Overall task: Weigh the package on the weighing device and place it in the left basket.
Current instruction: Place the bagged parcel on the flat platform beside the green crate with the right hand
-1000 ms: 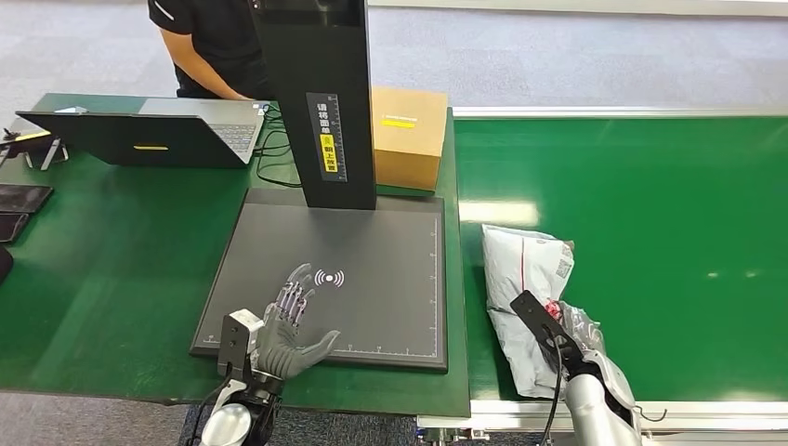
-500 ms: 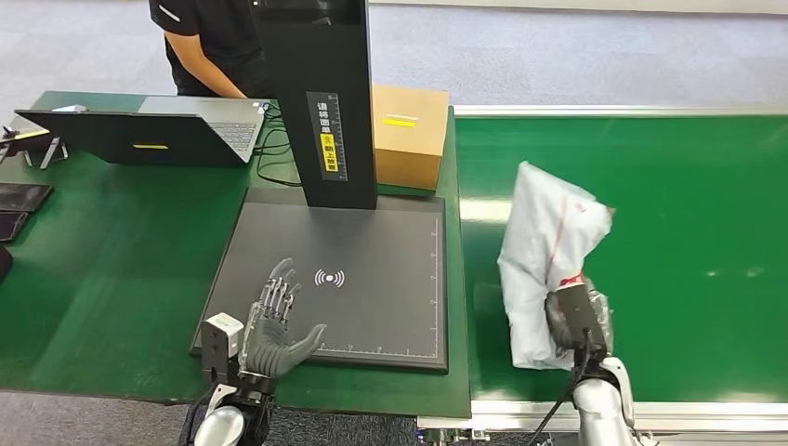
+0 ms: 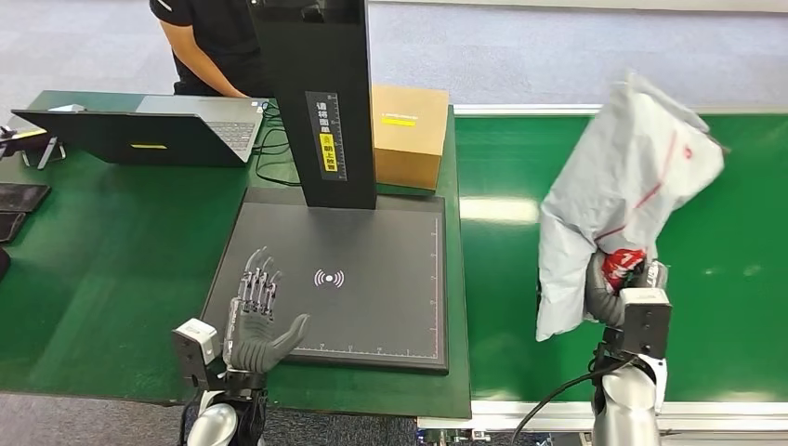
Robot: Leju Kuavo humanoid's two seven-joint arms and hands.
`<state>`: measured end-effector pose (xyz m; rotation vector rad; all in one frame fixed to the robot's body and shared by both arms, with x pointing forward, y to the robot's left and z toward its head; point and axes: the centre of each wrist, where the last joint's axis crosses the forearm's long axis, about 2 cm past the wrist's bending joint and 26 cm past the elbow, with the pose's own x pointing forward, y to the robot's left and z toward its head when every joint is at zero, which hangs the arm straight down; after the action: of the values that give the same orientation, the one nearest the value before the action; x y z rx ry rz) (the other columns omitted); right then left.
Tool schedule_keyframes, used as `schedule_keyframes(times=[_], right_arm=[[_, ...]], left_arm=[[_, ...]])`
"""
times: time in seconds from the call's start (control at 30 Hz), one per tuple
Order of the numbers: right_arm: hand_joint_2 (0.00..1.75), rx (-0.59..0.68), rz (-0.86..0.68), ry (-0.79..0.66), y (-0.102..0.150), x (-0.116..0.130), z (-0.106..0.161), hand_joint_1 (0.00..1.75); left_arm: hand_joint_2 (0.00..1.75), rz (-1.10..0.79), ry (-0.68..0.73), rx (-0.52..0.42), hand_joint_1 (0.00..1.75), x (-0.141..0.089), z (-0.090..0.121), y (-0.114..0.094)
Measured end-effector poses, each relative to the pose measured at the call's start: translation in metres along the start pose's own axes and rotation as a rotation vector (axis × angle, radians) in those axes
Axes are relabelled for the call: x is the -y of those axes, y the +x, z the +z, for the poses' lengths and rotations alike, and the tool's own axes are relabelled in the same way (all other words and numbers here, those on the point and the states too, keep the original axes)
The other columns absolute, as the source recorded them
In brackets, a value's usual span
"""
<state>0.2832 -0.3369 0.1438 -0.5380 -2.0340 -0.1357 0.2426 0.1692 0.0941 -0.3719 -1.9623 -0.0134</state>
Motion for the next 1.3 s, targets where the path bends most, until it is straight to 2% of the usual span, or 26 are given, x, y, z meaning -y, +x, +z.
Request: schedule_keyframes(times=[0.17, 0.33, 0.6, 0.83, 0.97, 1.07, 1.3], right_arm=[[1.75, 0.094, 0.199, 0.203, 0.015, -0.022, -0.024, 1.75], [1.75, 0.244, 0.389, 0.392, 0.025, -0.051, -0.052, 1.75], [1.75, 0.465, 0.620, 0.525, 0.032, -0.084, -0.096, 1.75], [1.75, 0.537, 0.718, 0.601, 0.030, -0.094, -0.108, 1.75], [1.75, 0.680, 0.885, 0.710, 0.027, -0.117, -0.114, 1.75], [1.75, 0.766, 0.934, 0.812, 0.021, -0.136, -0.111, 1.75], [1.75, 0.793, 0.977, 0.929, 0.011, -0.150, -0.108, 1.75]], left_arm=[[1.75, -0.060, 0.006, 0.040, 0.00, 0.002, -0.003, 0.002], [1.75, -0.105, 0.023, 0.129, 0.00, 0.005, -0.007, 0.004], [1.75, -0.117, 0.024, 0.179, 0.00, 0.011, -0.014, 0.006], [1.75, -0.112, 0.024, 0.186, 0.00, 0.012, -0.017, 0.007], [1.75, -0.127, 0.010, 0.202, 0.00, 0.014, -0.023, 0.009], [1.75, -0.131, -0.014, 0.212, 0.00, 0.019, -0.027, 0.010], [1.75, -0.131, -0.036, 0.215, 0.00, 0.023, -0.029, 0.009]])
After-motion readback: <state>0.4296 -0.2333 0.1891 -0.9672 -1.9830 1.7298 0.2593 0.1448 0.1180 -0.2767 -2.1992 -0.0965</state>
